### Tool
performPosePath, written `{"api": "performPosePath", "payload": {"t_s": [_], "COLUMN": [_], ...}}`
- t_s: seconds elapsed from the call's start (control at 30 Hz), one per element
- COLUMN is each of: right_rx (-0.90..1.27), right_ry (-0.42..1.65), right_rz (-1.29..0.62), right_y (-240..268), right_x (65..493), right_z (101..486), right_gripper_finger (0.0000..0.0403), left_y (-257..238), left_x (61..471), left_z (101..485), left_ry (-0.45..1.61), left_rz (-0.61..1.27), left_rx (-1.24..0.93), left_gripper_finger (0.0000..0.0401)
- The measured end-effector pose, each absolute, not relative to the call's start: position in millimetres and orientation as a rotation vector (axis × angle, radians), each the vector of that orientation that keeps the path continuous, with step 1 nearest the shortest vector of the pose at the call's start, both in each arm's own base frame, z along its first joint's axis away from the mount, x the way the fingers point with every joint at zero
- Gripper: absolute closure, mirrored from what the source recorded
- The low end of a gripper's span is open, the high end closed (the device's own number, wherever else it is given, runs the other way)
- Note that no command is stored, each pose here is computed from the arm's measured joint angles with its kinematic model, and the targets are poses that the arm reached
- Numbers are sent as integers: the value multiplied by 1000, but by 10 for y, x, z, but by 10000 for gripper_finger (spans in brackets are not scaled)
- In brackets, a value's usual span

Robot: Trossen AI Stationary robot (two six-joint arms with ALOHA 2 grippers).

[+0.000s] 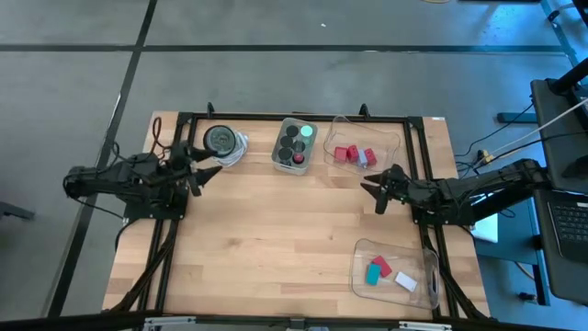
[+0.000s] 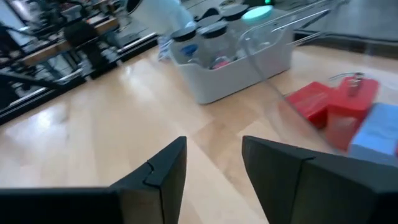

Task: Pick & Place Office items
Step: Return to Home Position

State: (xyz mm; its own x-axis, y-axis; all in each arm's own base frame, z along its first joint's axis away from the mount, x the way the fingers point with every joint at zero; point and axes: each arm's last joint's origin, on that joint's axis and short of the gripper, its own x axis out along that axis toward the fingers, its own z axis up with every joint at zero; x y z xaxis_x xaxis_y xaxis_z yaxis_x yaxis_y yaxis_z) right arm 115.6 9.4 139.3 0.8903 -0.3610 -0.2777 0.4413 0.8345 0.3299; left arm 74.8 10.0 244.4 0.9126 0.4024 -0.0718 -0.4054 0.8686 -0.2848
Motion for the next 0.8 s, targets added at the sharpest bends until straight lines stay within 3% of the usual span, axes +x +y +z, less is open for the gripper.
{"api": "performPosePath", "payload": {"t_s": [0.8], "right_rx": [407], "right_ry": [221], "right_rz": [-388], "right_y": [105], "right_x": [1160], "right_z": [1391], "right_gripper_finger": [244], "left_y": [95], "left_x": [944], "left_z": [1732], "left_ry": [-106], "left_rz": [408], "left_rx": [-316], "left_gripper_finger": [105]}}
